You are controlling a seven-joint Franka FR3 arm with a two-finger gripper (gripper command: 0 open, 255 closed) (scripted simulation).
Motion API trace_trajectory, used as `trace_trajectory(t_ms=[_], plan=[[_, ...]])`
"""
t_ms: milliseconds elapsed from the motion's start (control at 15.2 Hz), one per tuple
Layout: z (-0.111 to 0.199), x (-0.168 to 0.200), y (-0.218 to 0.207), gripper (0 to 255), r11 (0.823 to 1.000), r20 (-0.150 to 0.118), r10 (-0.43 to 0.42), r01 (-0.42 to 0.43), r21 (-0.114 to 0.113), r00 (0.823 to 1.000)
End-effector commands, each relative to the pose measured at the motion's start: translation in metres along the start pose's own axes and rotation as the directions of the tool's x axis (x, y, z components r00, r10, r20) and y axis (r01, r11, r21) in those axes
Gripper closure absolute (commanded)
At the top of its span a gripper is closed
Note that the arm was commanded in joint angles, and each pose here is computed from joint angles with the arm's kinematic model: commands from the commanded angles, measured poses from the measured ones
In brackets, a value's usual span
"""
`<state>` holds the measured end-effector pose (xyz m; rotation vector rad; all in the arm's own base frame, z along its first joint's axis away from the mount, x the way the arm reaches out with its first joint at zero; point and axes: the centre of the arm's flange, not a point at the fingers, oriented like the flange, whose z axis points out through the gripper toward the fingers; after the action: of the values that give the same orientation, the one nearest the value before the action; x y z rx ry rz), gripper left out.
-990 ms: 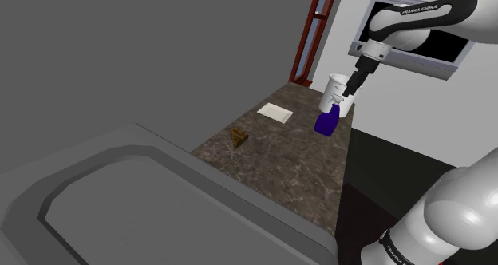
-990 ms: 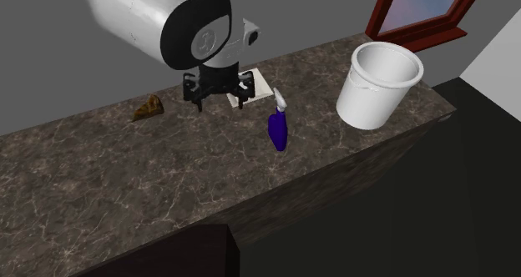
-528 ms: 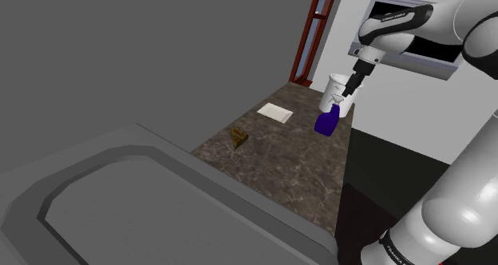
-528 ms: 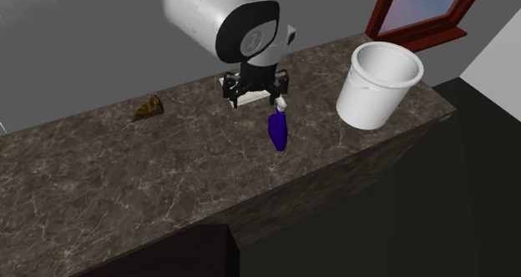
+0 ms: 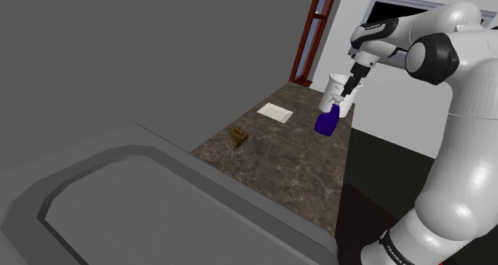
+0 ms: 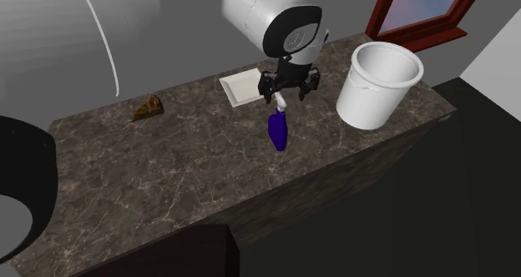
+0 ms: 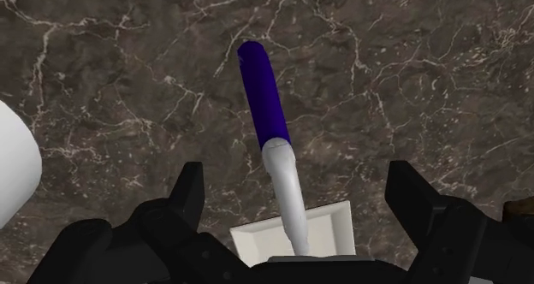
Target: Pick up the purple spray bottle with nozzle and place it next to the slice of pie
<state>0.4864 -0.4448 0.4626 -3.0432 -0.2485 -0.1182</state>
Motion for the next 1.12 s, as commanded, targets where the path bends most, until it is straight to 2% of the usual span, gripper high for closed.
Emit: trace_trajectory(t_ms=[0,396,858,924,1056], plan=[[0.009,0.000,0.004,0,1.000,0.000,-0.002,0.002,0.000,1.000],[0.038,0.000,0.004,0,1.000,0.000,-0.002,0.002,0.000,1.000],[0.038,0.000,0.004,0,1.000,0.000,-0.002,0.002,0.000,1.000],[0.038,0.000,0.004,255,1.000,0.000,-0.002,0.002,0.000,1.000],[0.038,0.000,0.004,255,1.000,0.000,-0.002,0.002,0.000,1.000]])
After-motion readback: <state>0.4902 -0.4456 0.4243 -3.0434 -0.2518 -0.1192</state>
